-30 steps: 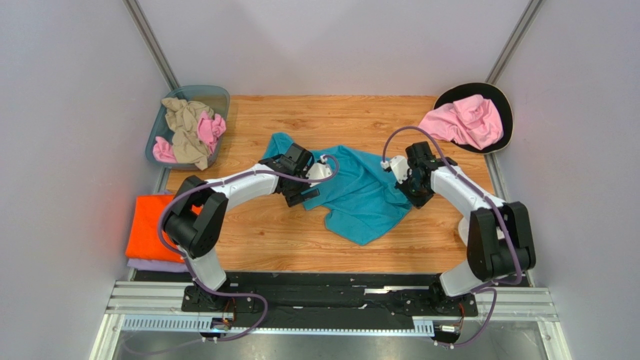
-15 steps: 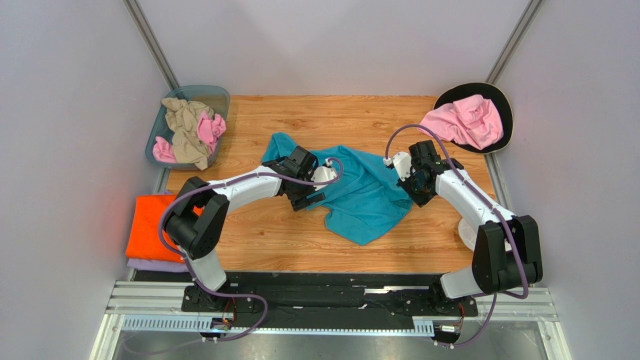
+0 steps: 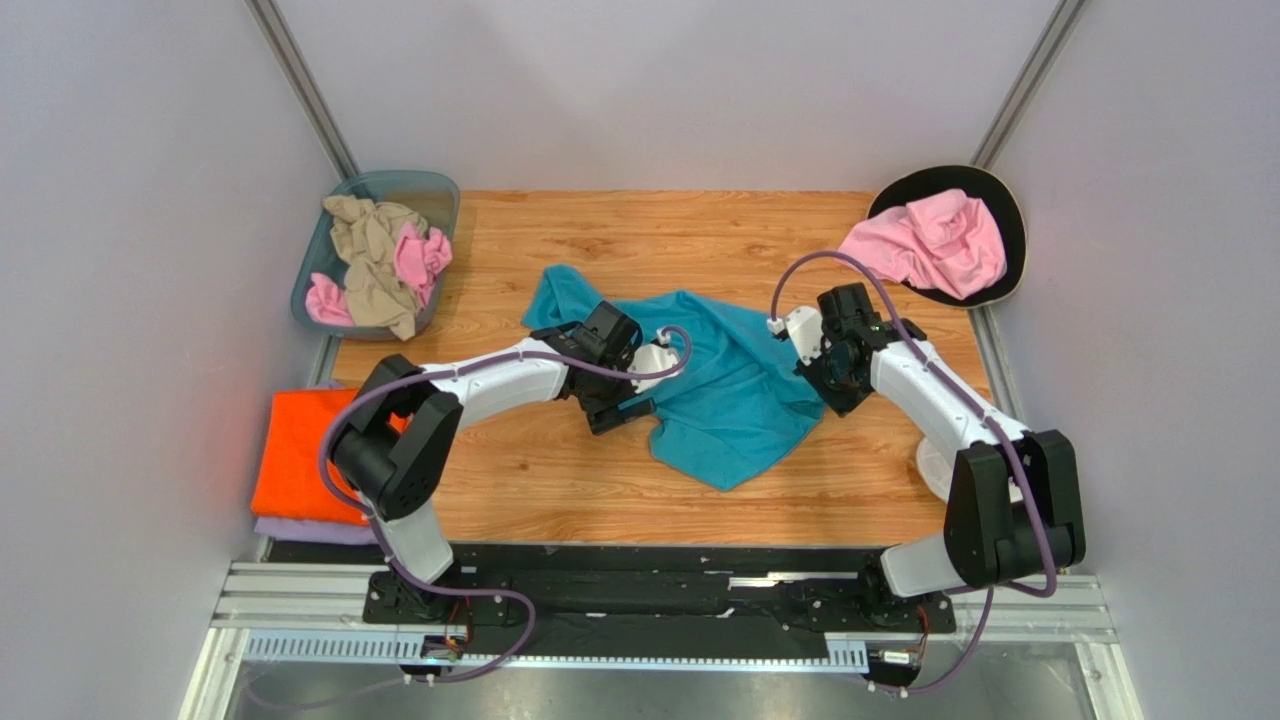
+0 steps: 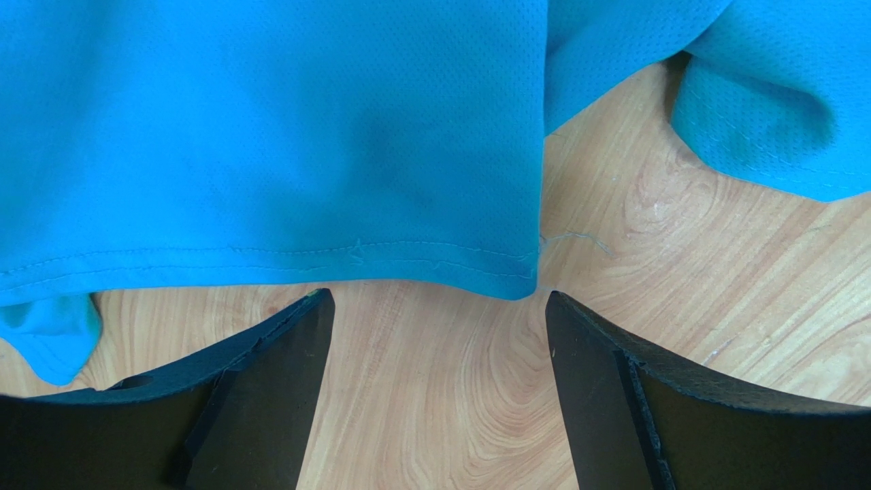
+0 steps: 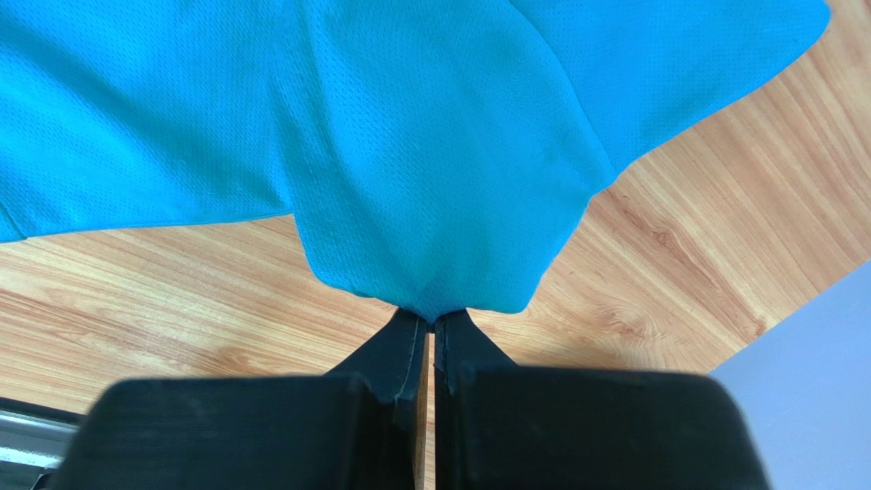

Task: Fold and stack the t-shirts
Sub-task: Flatten the tshirt out

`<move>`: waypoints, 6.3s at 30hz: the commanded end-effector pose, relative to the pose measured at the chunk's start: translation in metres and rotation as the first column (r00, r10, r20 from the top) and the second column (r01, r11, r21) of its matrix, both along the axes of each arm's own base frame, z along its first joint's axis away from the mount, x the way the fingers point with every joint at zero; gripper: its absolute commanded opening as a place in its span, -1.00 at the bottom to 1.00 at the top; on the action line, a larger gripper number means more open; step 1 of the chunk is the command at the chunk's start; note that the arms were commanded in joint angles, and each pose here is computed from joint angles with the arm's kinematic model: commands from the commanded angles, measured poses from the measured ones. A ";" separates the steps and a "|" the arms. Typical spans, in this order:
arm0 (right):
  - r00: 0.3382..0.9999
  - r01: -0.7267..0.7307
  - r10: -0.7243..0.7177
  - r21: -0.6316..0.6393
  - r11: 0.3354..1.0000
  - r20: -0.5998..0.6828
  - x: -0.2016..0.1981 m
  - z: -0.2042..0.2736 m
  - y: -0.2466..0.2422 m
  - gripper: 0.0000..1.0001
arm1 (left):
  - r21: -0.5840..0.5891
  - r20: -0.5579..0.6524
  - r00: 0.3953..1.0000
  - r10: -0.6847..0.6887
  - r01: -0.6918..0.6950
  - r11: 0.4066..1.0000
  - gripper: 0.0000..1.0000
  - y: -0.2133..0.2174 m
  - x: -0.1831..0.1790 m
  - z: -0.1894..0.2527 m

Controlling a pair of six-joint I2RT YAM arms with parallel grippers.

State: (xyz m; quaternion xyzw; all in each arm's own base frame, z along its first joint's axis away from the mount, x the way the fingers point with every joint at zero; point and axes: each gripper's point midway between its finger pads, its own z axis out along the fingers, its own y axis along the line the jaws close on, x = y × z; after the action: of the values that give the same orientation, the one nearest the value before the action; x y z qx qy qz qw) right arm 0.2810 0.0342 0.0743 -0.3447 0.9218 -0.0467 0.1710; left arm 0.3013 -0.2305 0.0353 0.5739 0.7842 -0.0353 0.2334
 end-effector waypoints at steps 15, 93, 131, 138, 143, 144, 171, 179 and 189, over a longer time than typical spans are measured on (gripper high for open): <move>0.999 0.015 -0.015 -0.002 1.000 0.040 0.004 0.003 -0.002 -1.00 | -0.028 -0.114 0.993 -0.026 0.022 0.999 0.73 -0.018 -0.012 -0.010; 0.665 -0.004 -0.106 0.146 0.989 0.739 0.046 0.384 -0.007 -1.00 | -0.395 0.635 0.637 0.437 -0.218 0.892 -1.00 0.109 0.036 0.399; 0.328 0.120 -0.210 0.180 0.976 0.921 0.084 0.483 -0.048 -1.00 | -0.540 0.662 0.332 0.672 -0.410 0.735 -1.00 0.218 0.120 0.458; 0.185 0.157 -0.244 0.217 0.964 0.952 0.110 0.524 -0.067 -1.00 | -0.586 0.657 0.267 0.705 -0.407 0.701 -1.00 0.227 0.143 0.486; 0.147 0.148 -0.248 0.227 0.963 0.957 0.101 0.531 -0.067 -1.00 | -0.580 0.672 0.261 0.693 -0.397 0.711 -1.00 0.230 0.133 0.489; 0.156 0.147 -0.245 0.223 0.964 0.957 0.097 0.528 -0.068 -1.00 | -0.577 0.674 0.269 0.688 -0.390 0.718 -1.00 0.228 0.132 0.487; 0.976 -0.084 0.024 0.272 0.959 0.218 -0.057 0.091 0.009 -1.00 | -0.011 0.051 0.952 0.302 -0.301 0.953 -1.00 0.181 -0.056 0.086; 0.993 -0.111 0.101 0.247 0.963 0.055 -0.095 0.060 0.006 -0.96 | 0.049 -0.057 0.961 0.270 -0.267 0.962 -0.84 0.183 -0.081 0.069; 0.977 -0.182 0.196 0.145 0.973 -0.085 -0.124 0.050 -0.013 -0.59 | 0.125 -0.334 0.934 0.128 -0.091 0.988 -0.24 0.187 -0.151 0.053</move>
State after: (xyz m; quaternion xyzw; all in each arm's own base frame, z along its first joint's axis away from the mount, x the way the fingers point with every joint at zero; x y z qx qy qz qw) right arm 0.1715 0.0309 0.1242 -0.3863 0.9009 0.0634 0.1876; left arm 0.1939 -0.0435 0.0951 0.4915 0.8595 -0.0267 0.1380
